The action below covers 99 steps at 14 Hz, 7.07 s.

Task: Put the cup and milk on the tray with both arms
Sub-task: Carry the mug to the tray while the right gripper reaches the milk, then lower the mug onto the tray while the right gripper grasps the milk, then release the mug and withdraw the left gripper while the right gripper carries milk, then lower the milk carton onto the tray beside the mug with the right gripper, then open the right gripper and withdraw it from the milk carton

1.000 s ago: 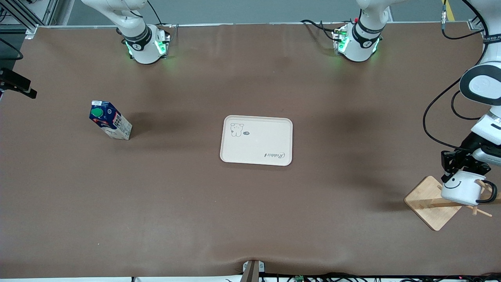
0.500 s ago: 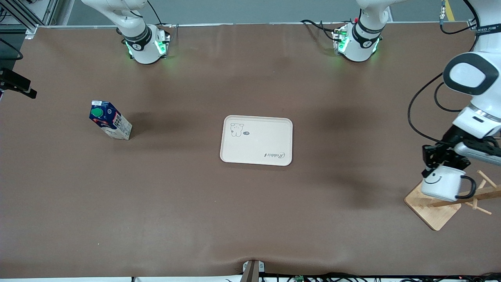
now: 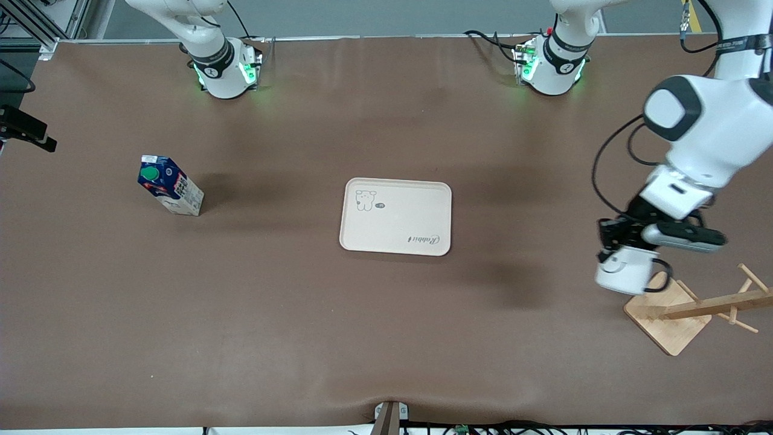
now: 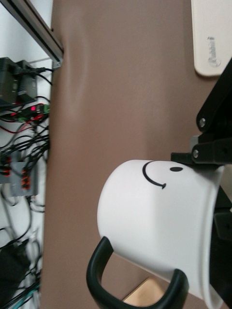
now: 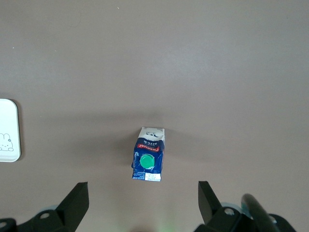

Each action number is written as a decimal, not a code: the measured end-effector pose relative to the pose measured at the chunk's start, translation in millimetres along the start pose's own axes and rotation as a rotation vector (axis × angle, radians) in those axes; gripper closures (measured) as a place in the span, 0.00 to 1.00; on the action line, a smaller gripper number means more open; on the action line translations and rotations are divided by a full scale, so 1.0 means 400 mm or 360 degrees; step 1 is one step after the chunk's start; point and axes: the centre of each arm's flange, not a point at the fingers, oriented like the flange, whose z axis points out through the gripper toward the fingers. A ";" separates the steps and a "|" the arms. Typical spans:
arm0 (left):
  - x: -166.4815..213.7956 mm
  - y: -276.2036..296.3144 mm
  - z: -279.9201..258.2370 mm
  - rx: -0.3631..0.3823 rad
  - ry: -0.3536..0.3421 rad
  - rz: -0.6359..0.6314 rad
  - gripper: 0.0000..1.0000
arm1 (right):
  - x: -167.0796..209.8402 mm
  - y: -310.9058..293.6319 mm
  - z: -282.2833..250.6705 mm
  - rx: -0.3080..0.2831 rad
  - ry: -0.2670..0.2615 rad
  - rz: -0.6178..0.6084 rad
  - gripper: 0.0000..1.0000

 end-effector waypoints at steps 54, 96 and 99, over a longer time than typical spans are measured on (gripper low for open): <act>0.151 0.158 -0.187 0.0514 -0.0589 -0.0351 0.00 | -0.009 -0.455 0.412 0.0225 -0.0503 -0.0239 0.38; 0.025 0.006 -0.568 0.0448 -0.0562 -0.0072 0.00 | 0.248 -0.586 0.177 0.0342 -0.0426 0.0266 0.00; 0.025 0.002 -0.572 0.0449 -0.0559 -0.0077 0.00 | 0.227 -0.352 0.070 0.0273 -0.0297 0.0252 0.00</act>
